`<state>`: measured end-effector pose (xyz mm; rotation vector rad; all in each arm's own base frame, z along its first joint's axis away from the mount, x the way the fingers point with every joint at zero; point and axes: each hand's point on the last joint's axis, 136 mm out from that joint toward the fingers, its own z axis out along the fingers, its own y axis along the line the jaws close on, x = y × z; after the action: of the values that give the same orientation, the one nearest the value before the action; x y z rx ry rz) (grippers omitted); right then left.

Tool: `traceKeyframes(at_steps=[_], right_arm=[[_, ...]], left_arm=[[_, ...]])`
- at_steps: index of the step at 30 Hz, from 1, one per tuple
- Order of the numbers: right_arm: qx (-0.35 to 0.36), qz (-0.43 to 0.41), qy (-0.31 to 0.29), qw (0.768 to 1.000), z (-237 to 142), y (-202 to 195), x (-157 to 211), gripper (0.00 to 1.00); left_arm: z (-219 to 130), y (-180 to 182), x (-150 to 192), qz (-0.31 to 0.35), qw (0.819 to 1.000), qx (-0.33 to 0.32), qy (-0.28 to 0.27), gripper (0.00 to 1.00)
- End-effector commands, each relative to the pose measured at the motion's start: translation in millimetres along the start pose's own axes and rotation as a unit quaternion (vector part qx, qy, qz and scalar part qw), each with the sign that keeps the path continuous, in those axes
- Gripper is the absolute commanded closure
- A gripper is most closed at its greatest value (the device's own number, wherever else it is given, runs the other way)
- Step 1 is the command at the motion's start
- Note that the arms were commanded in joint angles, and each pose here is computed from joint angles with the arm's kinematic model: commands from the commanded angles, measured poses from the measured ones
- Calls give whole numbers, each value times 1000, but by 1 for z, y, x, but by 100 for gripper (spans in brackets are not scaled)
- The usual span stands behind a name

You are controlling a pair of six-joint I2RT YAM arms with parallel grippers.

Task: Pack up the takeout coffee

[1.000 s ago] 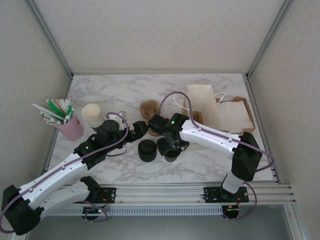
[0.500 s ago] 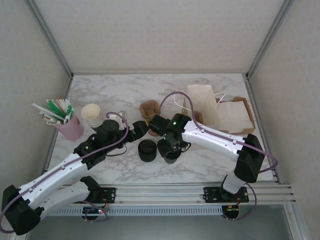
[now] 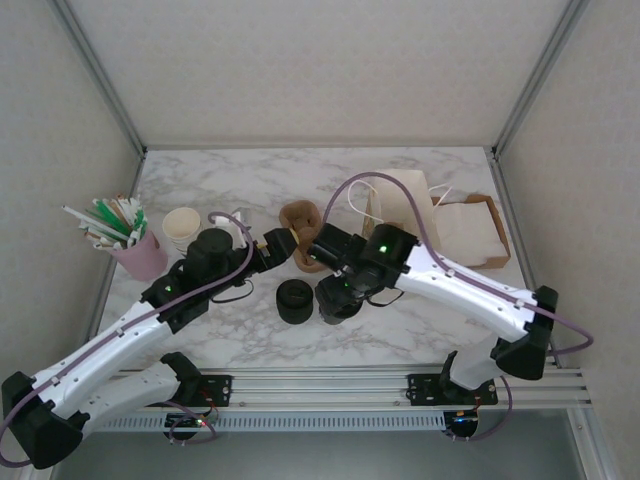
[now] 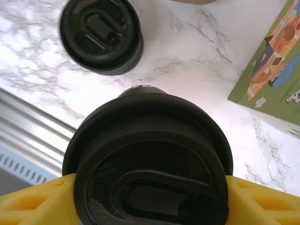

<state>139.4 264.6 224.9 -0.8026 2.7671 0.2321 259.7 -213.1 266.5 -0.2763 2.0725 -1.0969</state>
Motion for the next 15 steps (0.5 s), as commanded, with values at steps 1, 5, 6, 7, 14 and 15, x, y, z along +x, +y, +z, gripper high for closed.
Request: traceKeyframes(at_steps=[1, 5, 6, 7, 14, 15], right_arm=[[-29, 0, -15, 999, -32, 3, 7, 30], [-42, 3, -40, 998, -58, -1, 8, 30], [-42, 4, -49, 998, -66, -3, 8, 30], [-43, 5, -57, 997, -73, -5, 8, 30], [-30, 6, -111, 993, -120, -24, 4, 30], [-27, 5, -118, 993, -126, -27, 3, 30]], left_arm=[[-4, -20, -18, 17, 999, 20, -20, 0], [-3, -38, -29, 27, 999, 34, -26, 0], [-3, -45, -33, 31, 998, 42, -28, 0], [-2, -52, -36, 34, 998, 48, -29, 0], [11, -103, -58, 60, 993, 96, -20, 0], [14, -111, -59, 62, 992, 107, -16, 0]])
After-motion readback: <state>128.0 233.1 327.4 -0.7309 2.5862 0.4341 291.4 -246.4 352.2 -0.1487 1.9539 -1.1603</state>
